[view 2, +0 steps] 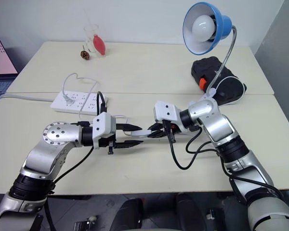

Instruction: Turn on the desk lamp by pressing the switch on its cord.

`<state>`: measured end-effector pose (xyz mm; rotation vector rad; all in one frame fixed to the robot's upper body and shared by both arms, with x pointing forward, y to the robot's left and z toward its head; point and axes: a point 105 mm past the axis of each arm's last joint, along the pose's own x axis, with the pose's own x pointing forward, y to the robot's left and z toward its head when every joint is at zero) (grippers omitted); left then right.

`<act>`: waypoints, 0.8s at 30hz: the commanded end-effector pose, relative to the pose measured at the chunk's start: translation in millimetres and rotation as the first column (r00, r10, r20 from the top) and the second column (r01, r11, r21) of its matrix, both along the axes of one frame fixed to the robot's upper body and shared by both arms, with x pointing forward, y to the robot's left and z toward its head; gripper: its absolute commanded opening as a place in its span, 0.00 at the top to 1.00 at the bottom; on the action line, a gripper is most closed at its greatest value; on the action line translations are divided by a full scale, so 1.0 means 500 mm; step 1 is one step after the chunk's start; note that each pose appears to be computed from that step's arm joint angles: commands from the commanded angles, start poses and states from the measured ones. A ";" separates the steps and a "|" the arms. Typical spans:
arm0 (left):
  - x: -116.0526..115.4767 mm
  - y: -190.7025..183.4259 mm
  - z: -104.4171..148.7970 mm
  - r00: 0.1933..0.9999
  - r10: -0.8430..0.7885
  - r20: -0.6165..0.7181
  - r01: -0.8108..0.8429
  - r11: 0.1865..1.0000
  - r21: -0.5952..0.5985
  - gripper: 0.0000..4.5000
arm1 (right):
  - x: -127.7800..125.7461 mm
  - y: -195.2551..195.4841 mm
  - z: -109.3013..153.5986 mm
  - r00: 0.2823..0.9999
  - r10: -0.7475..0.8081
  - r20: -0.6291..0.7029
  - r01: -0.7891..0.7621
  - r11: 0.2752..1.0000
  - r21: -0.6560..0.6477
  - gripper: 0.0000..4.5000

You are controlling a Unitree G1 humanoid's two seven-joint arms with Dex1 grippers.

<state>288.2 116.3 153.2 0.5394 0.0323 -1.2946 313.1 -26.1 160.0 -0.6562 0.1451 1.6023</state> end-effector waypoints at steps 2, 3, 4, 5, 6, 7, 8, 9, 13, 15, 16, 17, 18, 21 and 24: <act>-0.004 0.000 0.020 1.000 -0.009 0.030 0.009 1.000 0.007 0.53 | -0.005 0.006 0.031 0.998 0.034 0.045 -0.035 0.999 0.017 0.92; -0.004 0.000 0.019 0.999 -0.010 0.030 0.009 1.000 0.013 0.53 | -0.006 0.006 0.032 0.998 0.034 0.046 -0.035 0.999 0.017 0.92; -0.004 0.000 0.018 0.999 -0.010 0.030 0.010 1.000 0.015 0.53 | -0.006 0.006 0.032 0.998 0.035 0.046 -0.036 0.999 0.017 0.92; -0.003 0.000 0.018 0.999 -0.009 0.032 0.009 1.000 0.017 0.53 | -0.006 0.006 0.032 0.998 0.035 0.047 -0.036 0.999 0.017 0.92; -0.003 0.000 0.018 0.999 -0.009 0.033 0.008 1.000 0.018 0.53 | -0.006 0.006 0.033 0.998 0.036 0.047 -0.036 0.999 0.017 0.92; -0.002 -0.001 0.018 0.999 -0.008 0.034 0.007 1.000 0.019 0.53 | -0.007 0.006 0.033 0.998 0.036 0.048 -0.037 0.999 0.018 0.92; 0.000 -0.001 0.018 0.999 -0.005 0.037 0.004 1.000 0.019 0.53 | -0.007 0.007 0.033 0.998 0.037 0.048 -0.038 0.999 0.018 0.92; 0.001 -0.002 0.018 0.999 -0.006 0.037 0.005 1.000 0.021 0.53 | -0.007 0.007 0.033 0.998 0.037 0.048 -0.038 0.999 0.019 0.92; 0.004 -0.002 0.016 0.999 -0.002 0.043 0.001 1.000 0.029 0.64 | -0.008 0.007 0.035 0.998 0.040 0.052 -0.041 0.999 0.020 0.92; 0.007 -0.002 0.016 0.999 0.003 0.049 -0.005 0.999 0.031 0.73 | -0.008 0.008 0.035 0.998 0.042 0.053 -0.043 0.999 0.020 0.92; 0.008 -0.002 0.015 0.999 0.001 0.052 -0.003 0.999 0.038 0.78 | -0.009 0.008 0.036 0.998 0.043 0.054 -0.044 0.999 0.020 0.92; 0.008 -0.002 0.014 0.999 -0.001 0.054 -0.002 0.999 0.044 0.81 | -0.009 0.009 0.037 0.998 0.045 0.054 -0.046 0.999 0.021 0.92; 0.008 -0.002 0.013 0.998 -0.002 0.056 0.000 0.999 0.047 0.85 | -0.010 0.009 0.037 0.997 0.046 0.055 -0.047 0.999 0.021 0.92; 0.011 -0.001 0.013 0.998 -0.003 0.070 -0.001 0.999 0.055 0.88 | -0.010 0.010 0.038 0.997 0.049 0.056 -0.051 0.998 0.022 0.92; 0.014 0.002 0.012 0.997 0.000 0.080 -0.005 0.998 0.060 0.89 | -0.011 0.010 0.039 0.997 0.052 0.056 -0.053 0.998 0.023 0.92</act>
